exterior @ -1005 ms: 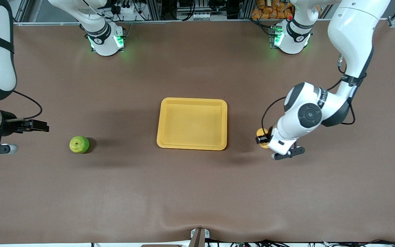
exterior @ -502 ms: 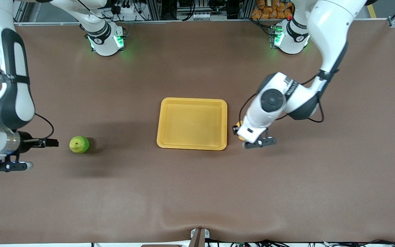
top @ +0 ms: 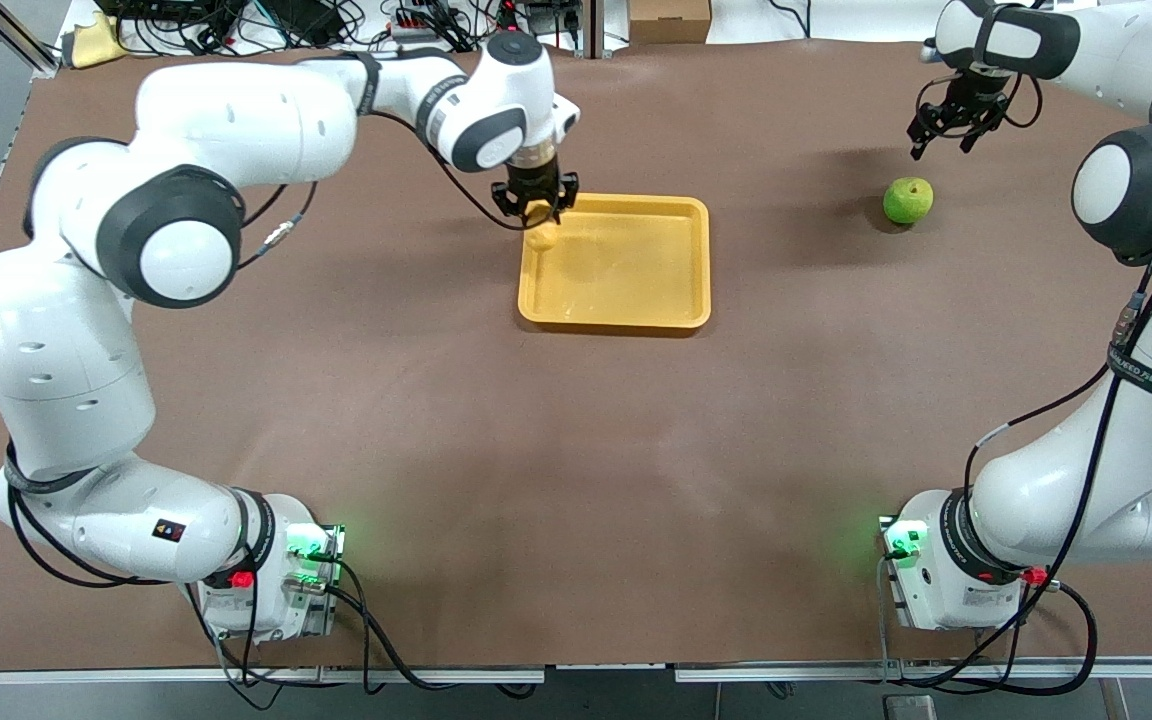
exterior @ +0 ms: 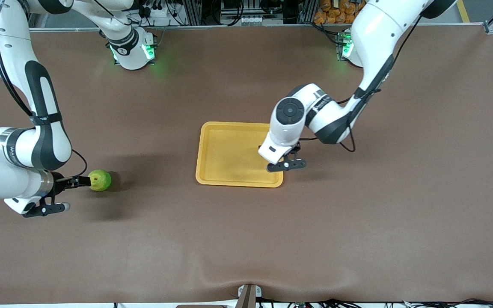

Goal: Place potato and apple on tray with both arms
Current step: 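Lower the potato onto the tray while the right gripper grasps the apple, then open the left gripper and withdraw while the right gripper carries the apple, then lower the green apple onto the tray and open the right gripper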

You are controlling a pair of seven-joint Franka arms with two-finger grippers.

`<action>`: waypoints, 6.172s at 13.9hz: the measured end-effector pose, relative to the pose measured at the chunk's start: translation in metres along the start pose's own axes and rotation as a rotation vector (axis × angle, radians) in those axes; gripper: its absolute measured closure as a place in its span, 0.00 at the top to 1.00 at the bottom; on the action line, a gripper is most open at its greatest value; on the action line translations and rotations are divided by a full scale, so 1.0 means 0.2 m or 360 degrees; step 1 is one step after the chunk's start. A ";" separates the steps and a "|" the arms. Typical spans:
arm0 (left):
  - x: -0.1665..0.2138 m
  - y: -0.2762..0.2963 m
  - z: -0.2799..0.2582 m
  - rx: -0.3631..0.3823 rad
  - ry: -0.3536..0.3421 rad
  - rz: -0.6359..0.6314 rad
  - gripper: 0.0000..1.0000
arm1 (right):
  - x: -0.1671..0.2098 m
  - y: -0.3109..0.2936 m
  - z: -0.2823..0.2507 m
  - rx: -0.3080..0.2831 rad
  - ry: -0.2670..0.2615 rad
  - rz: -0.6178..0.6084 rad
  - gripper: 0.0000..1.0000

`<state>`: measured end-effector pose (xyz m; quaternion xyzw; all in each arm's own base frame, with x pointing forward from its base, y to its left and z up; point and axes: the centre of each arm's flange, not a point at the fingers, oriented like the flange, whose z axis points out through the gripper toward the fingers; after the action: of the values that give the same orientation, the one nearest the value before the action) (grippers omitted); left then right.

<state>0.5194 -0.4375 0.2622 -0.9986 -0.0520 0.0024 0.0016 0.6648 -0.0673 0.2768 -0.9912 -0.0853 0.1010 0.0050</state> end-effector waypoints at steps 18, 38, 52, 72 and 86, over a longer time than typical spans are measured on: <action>-0.05 0.08 0.21 0.0101 0.0029 0.0008 0.79 | -0.04 -0.12 0.43 0.0013 -0.0086 -0.0056 0.96; 0.30 -0.50 -0.95 0.0200 0.0080 0.0010 1.00 | -0.06 -1.69 0.03 0.0148 -0.0153 0.0144 0.89; 0.28 -1.40 -1.74 0.0279 -0.0026 0.0011 1.00 | -0.24 -2.35 0.39 0.0001 -0.0188 0.0415 0.88; 0.29 -1.83 -1.89 0.0208 -0.0038 -0.0120 1.00 | -0.13 -1.02 -0.50 0.0228 -0.0056 0.0345 1.00; 0.31 -2.06 -1.93 0.0200 -0.0049 0.0104 1.00 | -0.86 -0.30 -1.51 0.0046 0.0375 0.0351 1.00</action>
<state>0.5402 -0.0220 0.6489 -0.9976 -0.0192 0.0212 0.0634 0.5491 -0.0362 0.6082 -0.9994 0.0265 -0.0147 0.0180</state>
